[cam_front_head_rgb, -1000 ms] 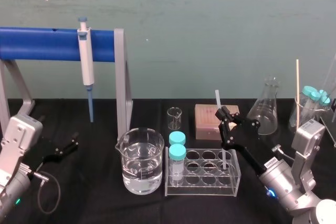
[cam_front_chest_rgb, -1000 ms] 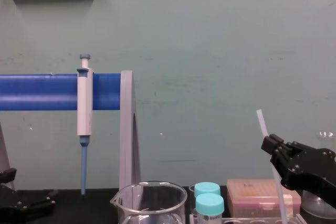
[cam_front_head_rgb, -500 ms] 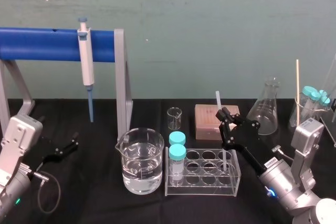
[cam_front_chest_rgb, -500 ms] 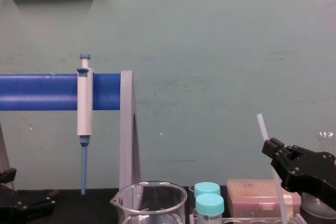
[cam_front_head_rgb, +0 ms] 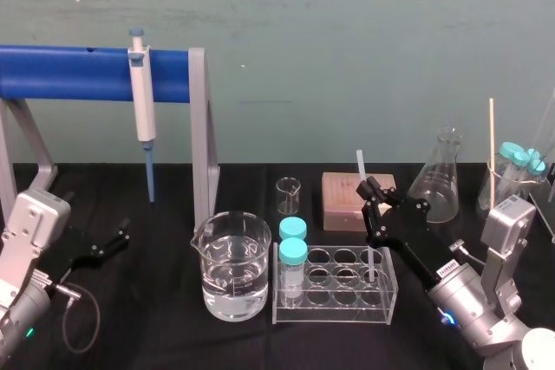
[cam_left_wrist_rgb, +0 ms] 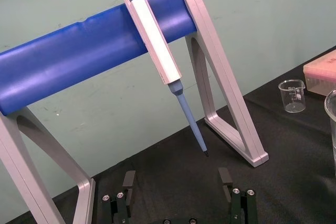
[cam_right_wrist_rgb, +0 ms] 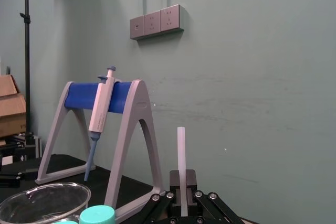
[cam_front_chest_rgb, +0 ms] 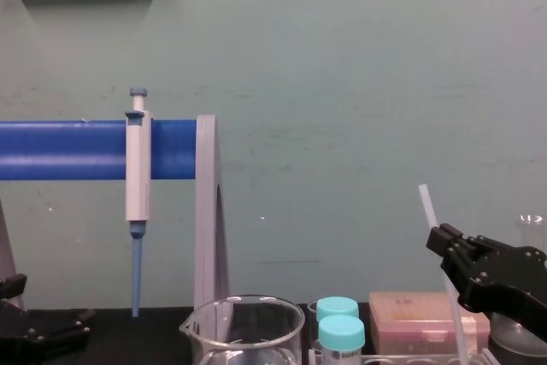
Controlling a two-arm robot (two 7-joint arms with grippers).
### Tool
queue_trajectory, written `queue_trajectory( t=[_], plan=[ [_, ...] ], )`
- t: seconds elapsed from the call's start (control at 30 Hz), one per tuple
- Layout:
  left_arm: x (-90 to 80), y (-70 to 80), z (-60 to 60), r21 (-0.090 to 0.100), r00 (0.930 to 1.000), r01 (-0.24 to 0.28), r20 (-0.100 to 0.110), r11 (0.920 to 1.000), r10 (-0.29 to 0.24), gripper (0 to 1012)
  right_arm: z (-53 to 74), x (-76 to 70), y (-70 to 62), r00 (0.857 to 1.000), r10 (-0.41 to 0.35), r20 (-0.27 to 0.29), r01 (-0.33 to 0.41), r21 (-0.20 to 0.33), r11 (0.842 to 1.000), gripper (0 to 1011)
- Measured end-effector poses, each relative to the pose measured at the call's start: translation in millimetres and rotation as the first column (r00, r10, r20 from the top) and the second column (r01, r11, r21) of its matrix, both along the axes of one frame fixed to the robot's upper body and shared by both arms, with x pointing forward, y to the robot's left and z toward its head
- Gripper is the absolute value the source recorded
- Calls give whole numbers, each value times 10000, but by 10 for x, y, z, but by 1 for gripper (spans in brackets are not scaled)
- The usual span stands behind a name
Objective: Pick up the stirring rod with one hand, then place it down.
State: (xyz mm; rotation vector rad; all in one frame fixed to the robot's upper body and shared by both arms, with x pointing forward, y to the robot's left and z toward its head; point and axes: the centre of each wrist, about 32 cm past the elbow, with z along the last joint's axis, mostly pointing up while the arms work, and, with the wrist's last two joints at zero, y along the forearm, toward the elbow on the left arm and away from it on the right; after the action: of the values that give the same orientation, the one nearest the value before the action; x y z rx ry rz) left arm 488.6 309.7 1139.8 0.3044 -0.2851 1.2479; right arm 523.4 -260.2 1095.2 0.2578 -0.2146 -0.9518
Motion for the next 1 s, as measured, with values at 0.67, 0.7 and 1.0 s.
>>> queue_trajectory(
  t=[0.67, 0.7, 1.0],
  plan=[
    [0, 0, 0, 0, 10000, -1, 0, 10000, 1, 1000, 0, -1, 1, 10000, 1, 21, -1, -6, 10000, 626],
    [0, 0, 0, 0, 10000, 0, -1, 10000, 0, 1000, 0, -1, 1, 10000, 1, 21, -1, -6, 10000, 673],
    [0, 0, 0, 0, 10000, 0, -1, 10000, 0, 1000, 0, -1, 0, 10000, 1, 21, -1, -6, 10000, 929]
  ],
)
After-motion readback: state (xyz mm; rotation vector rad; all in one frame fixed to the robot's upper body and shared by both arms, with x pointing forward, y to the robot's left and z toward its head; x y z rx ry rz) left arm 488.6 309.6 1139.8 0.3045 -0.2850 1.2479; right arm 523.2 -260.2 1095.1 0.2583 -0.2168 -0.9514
